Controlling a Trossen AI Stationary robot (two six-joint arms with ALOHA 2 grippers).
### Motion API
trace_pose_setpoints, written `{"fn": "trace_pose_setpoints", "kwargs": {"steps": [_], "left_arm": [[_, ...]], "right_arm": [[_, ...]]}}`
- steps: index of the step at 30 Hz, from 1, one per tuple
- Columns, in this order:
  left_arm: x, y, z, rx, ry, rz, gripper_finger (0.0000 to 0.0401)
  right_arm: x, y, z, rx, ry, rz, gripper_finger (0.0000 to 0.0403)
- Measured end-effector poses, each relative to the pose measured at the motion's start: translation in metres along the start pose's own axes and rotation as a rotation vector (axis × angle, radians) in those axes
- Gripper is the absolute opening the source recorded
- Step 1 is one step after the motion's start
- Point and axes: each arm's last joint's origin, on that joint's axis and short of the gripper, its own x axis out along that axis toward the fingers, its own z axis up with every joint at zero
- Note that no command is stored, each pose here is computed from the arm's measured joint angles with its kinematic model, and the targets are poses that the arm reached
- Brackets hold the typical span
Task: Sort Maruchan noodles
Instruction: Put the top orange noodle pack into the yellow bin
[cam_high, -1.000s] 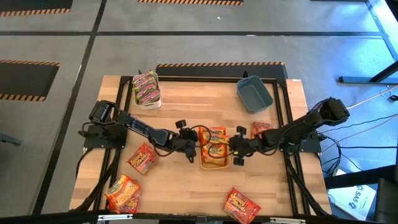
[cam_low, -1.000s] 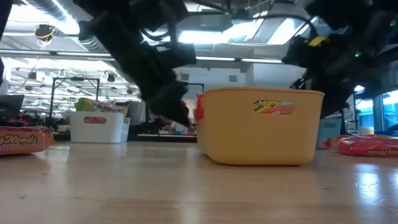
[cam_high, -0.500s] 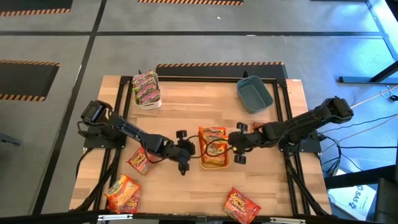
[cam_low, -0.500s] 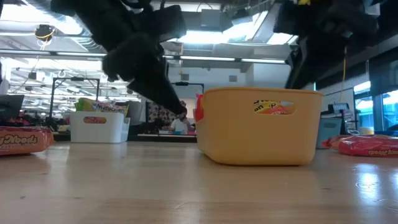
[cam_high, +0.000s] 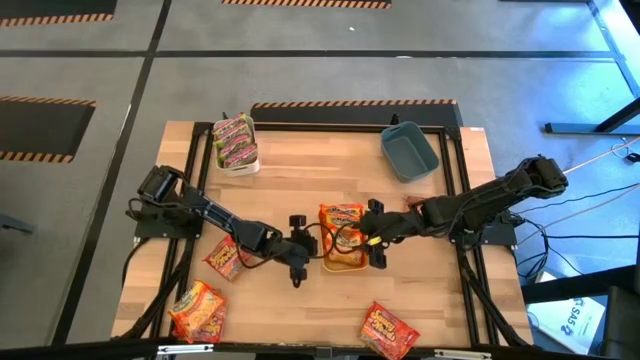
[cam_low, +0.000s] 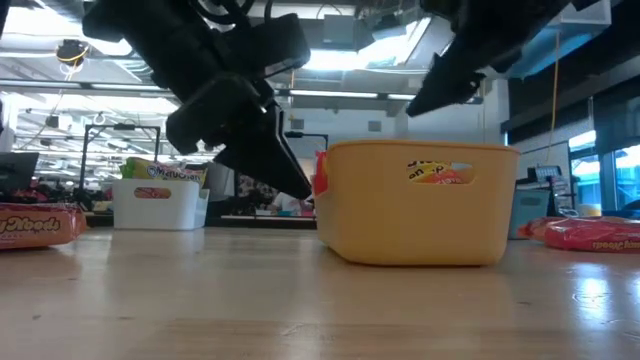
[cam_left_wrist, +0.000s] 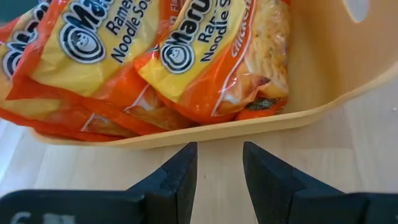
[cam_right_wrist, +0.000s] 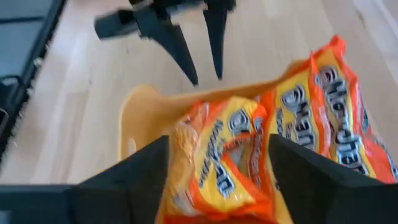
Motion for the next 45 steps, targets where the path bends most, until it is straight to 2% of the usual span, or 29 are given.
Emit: {"fn": "trace_pose_setpoints", "kwargs": {"steps": [3, 6, 11, 15, 19, 24, 33, 38, 45], "left_arm": [[0.0, 0.0, 0.001, -0.001, -0.008, -0.002, 0.0123], [0.0, -0.001, 0.003, -0.012, -0.03, -0.005, 0.0123], [0.0, 0.0, 0.004, -0.018, -0.038, -0.005, 0.0123], [0.0, 0.0, 0.004, -0.019, -0.04, -0.007, 0.0123], [0.0, 0.0, 0.004, -0.02, -0.041, -0.007, 0.0123], [0.0, 0.0, 0.005, -0.022, -0.045, -0.007, 0.0123], [0.0, 0.0, 0.004, -0.021, -0.042, -0.009, 0.0123], [0.0, 0.0, 0.004, -0.021, -0.043, -0.008, 0.0123], [0.0, 0.0, 0.004, -0.022, -0.043, -0.009, 0.0123]], "right_arm": [[0.0, 0.002, 0.004, 0.005, -0.038, 0.025, 0.0293], [0.001, 0.003, 0.006, 0.011, -0.059, 0.043, 0.0308], [0.012, 0.015, 0.004, -0.005, -0.059, 0.114, 0.0303], [0.021, 0.024, -0.002, -0.031, -0.009, 0.119, 0.029], [0.029, 0.027, 0.0, -0.044, 0.046, 0.068, 0.0278], [0.036, 0.02, 0.0, -0.067, 0.142, -0.094, 0.0263], [0.052, 0.014, -0.009, -0.06, 0.209, -0.143, 0.024], [0.057, 0.015, -0.012, -0.058, 0.234, -0.119, 0.0202], [0.058, 0.015, -0.013, -0.07, 0.24, -0.12, 0.0096]]}}
